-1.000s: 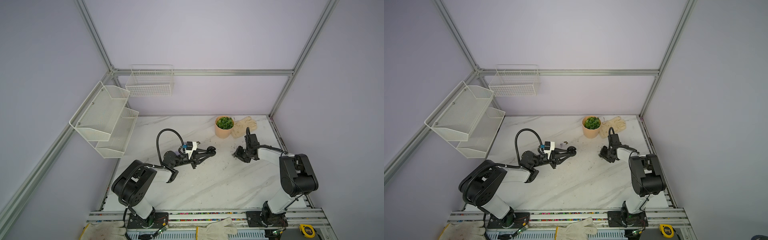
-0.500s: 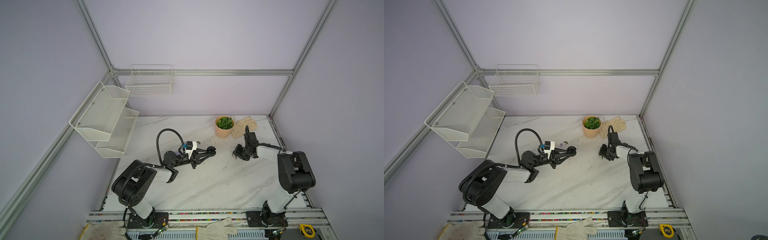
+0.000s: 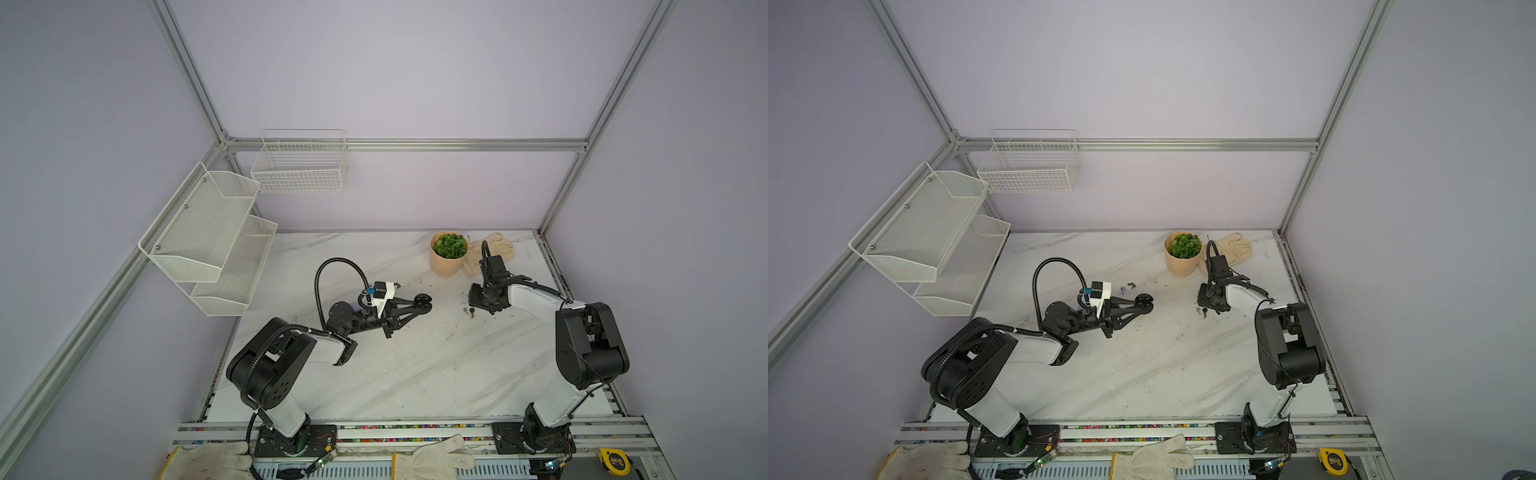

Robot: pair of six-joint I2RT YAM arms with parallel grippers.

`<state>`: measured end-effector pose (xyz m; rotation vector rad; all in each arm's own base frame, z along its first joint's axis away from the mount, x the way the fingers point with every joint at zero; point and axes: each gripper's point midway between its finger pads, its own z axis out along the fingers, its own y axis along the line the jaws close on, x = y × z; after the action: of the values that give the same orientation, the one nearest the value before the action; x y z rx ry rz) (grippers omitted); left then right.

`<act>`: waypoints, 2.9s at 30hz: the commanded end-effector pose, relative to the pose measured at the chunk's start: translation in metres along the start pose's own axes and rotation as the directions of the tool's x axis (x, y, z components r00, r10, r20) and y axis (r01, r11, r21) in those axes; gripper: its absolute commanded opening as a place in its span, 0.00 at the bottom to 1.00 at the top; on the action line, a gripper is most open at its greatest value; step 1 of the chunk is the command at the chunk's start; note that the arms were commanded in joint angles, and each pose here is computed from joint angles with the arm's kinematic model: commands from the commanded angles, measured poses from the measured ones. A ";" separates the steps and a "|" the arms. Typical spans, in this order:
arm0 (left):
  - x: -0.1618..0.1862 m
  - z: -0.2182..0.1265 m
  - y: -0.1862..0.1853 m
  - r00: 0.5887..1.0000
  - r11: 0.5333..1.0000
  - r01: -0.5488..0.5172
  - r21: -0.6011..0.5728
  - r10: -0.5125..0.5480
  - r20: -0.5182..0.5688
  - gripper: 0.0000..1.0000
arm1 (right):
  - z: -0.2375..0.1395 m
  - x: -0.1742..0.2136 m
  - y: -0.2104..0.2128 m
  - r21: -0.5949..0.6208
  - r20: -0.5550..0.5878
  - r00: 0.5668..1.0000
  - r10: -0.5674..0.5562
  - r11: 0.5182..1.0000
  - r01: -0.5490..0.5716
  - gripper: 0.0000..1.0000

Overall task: Insert the wireless bluetooth earbuds into the charging case
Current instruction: 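Lower the right gripper over the black earbud on the table, then close the right gripper on the black earbud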

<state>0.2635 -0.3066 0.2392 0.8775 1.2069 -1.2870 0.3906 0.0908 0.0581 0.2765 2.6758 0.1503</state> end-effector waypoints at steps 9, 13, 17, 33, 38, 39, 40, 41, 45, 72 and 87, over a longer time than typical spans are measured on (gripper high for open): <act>-0.021 0.003 -0.004 0.997 0.998 -0.055 0.028 0.054 0.057 0.00 | 0.015 0.025 -0.001 0.115 -0.103 0.985 -0.139 0.982 0.151 0.42; -0.020 0.003 -0.004 0.997 0.998 -0.059 0.026 0.057 0.056 0.00 | 0.020 0.027 0.002 0.095 -0.112 0.984 -0.140 0.984 0.151 0.40; -0.020 0.003 -0.004 0.997 0.998 -0.057 0.025 0.056 0.056 0.00 | 0.023 0.028 0.002 0.096 -0.117 0.983 -0.141 0.984 0.153 0.38; -0.021 0.003 -0.003 0.997 0.998 -0.057 0.026 0.056 0.058 0.00 | 0.029 0.032 -0.003 0.118 -0.132 0.981 -0.141 0.981 0.156 0.30; -0.021 0.004 -0.003 0.997 0.998 -0.056 0.025 0.055 0.058 0.00 | 0.028 0.031 -0.003 0.122 -0.127 0.982 -0.141 0.980 0.157 0.28; -0.021 0.004 -0.003 0.997 0.998 -0.056 0.026 0.054 0.058 0.00 | 0.028 0.031 -0.004 0.125 -0.127 0.982 -0.142 0.980 0.158 0.28; -0.020 0.004 -0.003 0.997 0.998 -0.055 0.027 0.053 0.057 0.00 | 0.028 0.030 -0.004 0.127 -0.125 0.982 -0.140 0.980 0.156 0.27; -0.021 0.004 -0.003 0.997 0.998 -0.054 0.026 0.053 0.058 0.00 | 0.028 0.030 -0.004 0.130 -0.124 0.982 -0.141 0.979 0.156 0.26; -0.021 0.004 -0.003 0.997 0.998 -0.052 0.028 0.051 0.058 0.00 | 0.028 0.030 -0.006 0.138 -0.122 0.983 -0.138 0.978 0.154 0.25; -0.022 0.005 -0.003 0.997 0.999 -0.045 0.031 0.043 0.058 0.00 | 0.032 0.026 -0.008 0.163 -0.125 0.982 -0.143 0.973 0.163 0.27; -0.022 0.006 -0.002 0.998 0.999 -0.038 0.036 0.036 0.057 0.00 | 0.024 0.032 -0.009 0.154 -0.137 0.981 -0.136 0.976 0.157 0.29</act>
<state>0.2634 -0.3075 0.2357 0.8661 1.2342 -1.3202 0.3856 0.0971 0.0250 0.1243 2.7783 -0.0652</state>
